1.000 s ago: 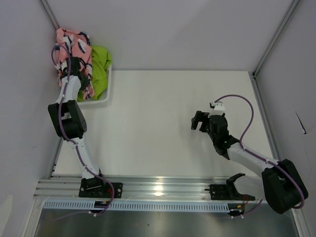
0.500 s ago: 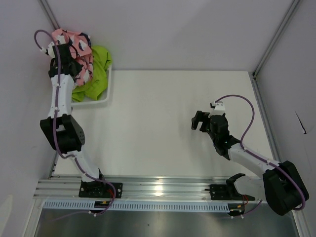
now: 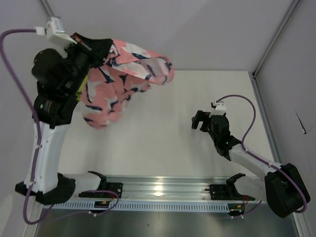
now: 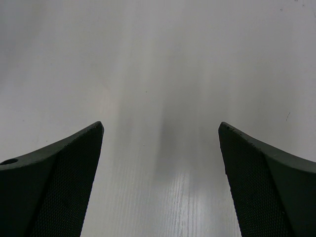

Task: Fold and stack the shorts
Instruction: Move the shorts to the center of the board

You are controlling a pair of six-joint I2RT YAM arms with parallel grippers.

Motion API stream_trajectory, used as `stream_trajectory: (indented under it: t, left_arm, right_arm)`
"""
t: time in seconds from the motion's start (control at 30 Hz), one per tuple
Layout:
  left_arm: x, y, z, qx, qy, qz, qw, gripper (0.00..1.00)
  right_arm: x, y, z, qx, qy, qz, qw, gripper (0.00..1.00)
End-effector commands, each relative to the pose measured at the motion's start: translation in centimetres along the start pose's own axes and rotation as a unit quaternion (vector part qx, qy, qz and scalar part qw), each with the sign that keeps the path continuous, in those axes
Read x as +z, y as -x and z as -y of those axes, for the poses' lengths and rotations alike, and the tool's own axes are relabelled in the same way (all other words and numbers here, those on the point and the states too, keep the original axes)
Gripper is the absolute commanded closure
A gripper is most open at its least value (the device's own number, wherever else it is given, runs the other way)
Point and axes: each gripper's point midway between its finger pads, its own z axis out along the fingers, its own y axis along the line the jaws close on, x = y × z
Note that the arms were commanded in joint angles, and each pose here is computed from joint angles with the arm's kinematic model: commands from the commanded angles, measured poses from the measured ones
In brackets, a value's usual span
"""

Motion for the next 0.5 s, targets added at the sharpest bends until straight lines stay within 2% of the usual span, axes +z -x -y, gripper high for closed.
stream_trajectory:
  t: [0.0,0.07,0.2,0.27,0.33,0.37,0.43,0.47]
  left_arm:
    - [-3.9,3.2,5.6,-0.045,-0.098,0.049,0.993,1.00]
    - [-4.3,3.1,6.8,-0.047,-0.112,0.051,0.991,1.00]
    - [-2.1,-0.1,4.8,-0.053,-0.076,0.012,0.996,1.00]
    - [-0.2,-5.7,1.7,-0.062,-0.043,-0.045,0.996,1.00]
    - [-0.2,-6.8,1.0,-0.075,-0.047,-0.036,0.995,1.00]
    - [0.7,-12.4,-3.4,-0.082,0.009,-0.079,0.993,1.00]
    - [0.8,-14.1,-5.3,-0.096,0.028,-0.069,0.993,0.96]
    - [0.7,-18.7,-9.0,-0.101,0.073,-0.101,0.987,0.92]
  right_arm:
    - [-0.5,2.9,-0.9,0.015,0.013,0.043,0.999,0.00]
    - [-0.8,3.1,-0.9,0.015,0.017,0.050,0.998,0.00]
    - [-1.0,3.2,-0.5,0.017,0.013,0.055,0.998,0.00]
    - [-1.0,3.3,-0.3,0.019,0.010,0.056,0.998,0.01]
    - [-1.1,3.2,-0.1,0.021,0.007,0.056,0.998,0.01]
    - [-1.1,3.3,-0.1,0.022,0.008,0.057,0.998,0.01]
    - [-1.2,3.2,0.0,0.025,0.008,0.056,0.998,0.00]
    - [-1.1,3.2,0.1,0.027,0.008,0.055,0.998,0.00]
